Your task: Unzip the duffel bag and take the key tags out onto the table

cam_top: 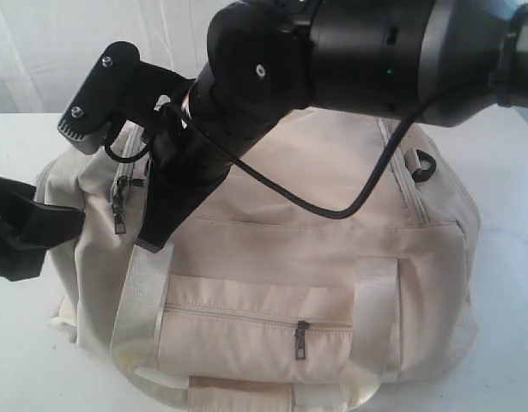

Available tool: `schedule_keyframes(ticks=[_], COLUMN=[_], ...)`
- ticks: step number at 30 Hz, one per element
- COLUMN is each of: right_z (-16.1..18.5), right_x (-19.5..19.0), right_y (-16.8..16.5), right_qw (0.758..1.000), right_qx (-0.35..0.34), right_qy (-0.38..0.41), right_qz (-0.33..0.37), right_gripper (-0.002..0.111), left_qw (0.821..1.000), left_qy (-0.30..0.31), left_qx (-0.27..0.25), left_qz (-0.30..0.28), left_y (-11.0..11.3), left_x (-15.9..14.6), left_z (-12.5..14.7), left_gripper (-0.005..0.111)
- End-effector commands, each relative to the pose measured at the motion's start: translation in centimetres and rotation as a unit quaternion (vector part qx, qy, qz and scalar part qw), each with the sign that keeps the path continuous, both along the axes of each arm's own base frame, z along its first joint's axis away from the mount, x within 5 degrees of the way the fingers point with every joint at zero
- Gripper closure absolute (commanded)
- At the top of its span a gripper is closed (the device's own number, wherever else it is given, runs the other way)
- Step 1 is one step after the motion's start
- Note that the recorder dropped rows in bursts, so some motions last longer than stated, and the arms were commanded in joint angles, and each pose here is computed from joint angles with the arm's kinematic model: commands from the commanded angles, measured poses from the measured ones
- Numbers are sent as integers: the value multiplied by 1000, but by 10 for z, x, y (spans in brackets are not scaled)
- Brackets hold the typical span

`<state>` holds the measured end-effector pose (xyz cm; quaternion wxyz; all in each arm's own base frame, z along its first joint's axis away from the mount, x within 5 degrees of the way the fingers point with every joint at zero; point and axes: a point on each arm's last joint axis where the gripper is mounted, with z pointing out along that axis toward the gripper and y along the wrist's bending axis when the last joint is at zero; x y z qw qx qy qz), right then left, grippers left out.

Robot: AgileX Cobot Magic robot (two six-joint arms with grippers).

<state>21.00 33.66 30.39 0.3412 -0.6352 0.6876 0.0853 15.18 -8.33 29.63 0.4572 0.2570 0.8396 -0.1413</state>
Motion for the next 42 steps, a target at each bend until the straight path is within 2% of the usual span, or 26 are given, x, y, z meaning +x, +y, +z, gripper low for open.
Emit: schedule_keyframes(ticks=[1, 6, 12, 17, 19, 27, 28, 42], right_z=[8, 15, 14, 12, 10, 7, 7, 10], right_x=[3, 4, 9, 12, 13, 18, 19, 32], right_y=[3, 5, 9, 14, 17, 20, 19, 13], right_qw=[999, 998, 996, 994, 993, 992, 992, 993], right_qx=[1, 7, 17, 31, 38, 40, 40, 77], right_qy=[-28, -51, -82, -94, -99, -115, -115, -94], right_qz=[18, 33, 41, 42, 43, 45, 44, -9], right_gripper=[108, 108, 108, 108, 108, 108, 108, 108], left_qw=[999, 999, 999, 998, 998, 998, 998, 997], left_qy=[33, 47, 22, 37, 45, 54, 53, 77], left_qx=[0, -12, 3, 13, 16, 1, 0, -26], left_qz=[-2, 4, -39, -39, -36, -17, -17, -3], left_y=[-7, -14, -32, -38, -40, -41, -41, -39], left_x=[9, 18, 20, 27, 30, 34, 35, 27], left_z=[-13, -20, -25, -35, -40, -42, -42, -37], left_gripper=[40, 40, 40, 42, 50, 104, 107, 107])
